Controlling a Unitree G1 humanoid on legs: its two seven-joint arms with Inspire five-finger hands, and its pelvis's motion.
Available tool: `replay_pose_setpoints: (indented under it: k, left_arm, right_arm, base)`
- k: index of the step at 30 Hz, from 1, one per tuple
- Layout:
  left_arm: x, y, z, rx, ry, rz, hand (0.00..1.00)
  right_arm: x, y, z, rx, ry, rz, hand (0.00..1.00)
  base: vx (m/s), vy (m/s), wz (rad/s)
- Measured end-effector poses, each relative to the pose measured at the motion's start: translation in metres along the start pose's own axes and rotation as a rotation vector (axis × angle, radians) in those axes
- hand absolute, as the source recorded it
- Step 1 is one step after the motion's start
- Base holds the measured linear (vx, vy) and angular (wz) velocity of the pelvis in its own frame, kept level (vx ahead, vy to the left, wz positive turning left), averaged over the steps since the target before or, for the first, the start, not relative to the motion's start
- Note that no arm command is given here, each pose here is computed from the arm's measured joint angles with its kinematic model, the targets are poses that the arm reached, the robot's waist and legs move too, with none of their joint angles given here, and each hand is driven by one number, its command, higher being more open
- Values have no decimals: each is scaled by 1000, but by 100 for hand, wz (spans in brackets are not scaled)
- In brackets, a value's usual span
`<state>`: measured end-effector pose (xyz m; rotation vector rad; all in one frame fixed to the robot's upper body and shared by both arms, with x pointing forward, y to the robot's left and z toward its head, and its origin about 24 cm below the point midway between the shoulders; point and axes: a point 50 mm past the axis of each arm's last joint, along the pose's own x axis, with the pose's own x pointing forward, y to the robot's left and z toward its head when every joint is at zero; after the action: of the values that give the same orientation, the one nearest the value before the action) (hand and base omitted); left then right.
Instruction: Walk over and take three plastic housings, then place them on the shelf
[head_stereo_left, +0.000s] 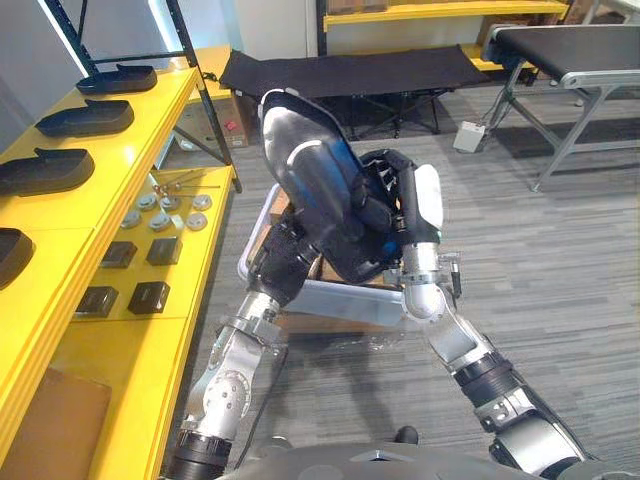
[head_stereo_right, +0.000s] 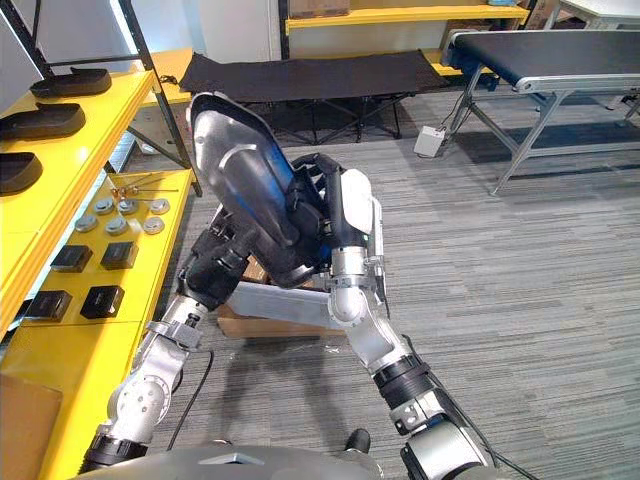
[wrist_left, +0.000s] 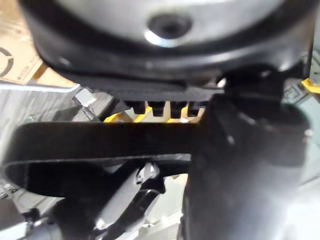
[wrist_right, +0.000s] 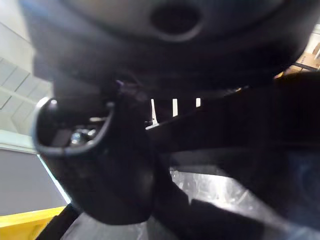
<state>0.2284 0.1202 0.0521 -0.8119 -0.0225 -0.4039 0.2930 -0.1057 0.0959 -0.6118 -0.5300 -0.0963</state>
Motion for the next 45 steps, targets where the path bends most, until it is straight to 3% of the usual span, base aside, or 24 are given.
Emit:
replay_pose_setpoints:
  k: [9,22,23,30,43,44,45]
  left_arm:
    - [0,2,-9,119,71,93,100]
    - [-5,23,-12,130,81,381,100]
    - [-6,24,-12,121,78,399,0]
    - [-12,43,-15,-132,-49,609,0]
    - [-13,44,-12,-132,-101,575,0]
    - [-13,44,-11,-127,-105,570,0]
    - [-13,44,-11,-124,-106,566,0]
  right_arm:
    - [-2,14,1,-8,-4,61,0]
    - [-14,41,13,27,-24,177,0]
    - [-16,43,11,28,-14,182,0]
    - [-39,63,20,76,-31,282,0]
    - [-39,64,25,101,-32,265,0]
    - [-40,64,25,103,-33,259,100]
    - [-40,64,25,104,-32,258,100]
  base:
    - [8,10,1]
    - [13,25,2]
    - [0,0,0]
    - [4,12,-3]
    - [0,0,0]
    - [0,0,0]
    - [0,0,0]
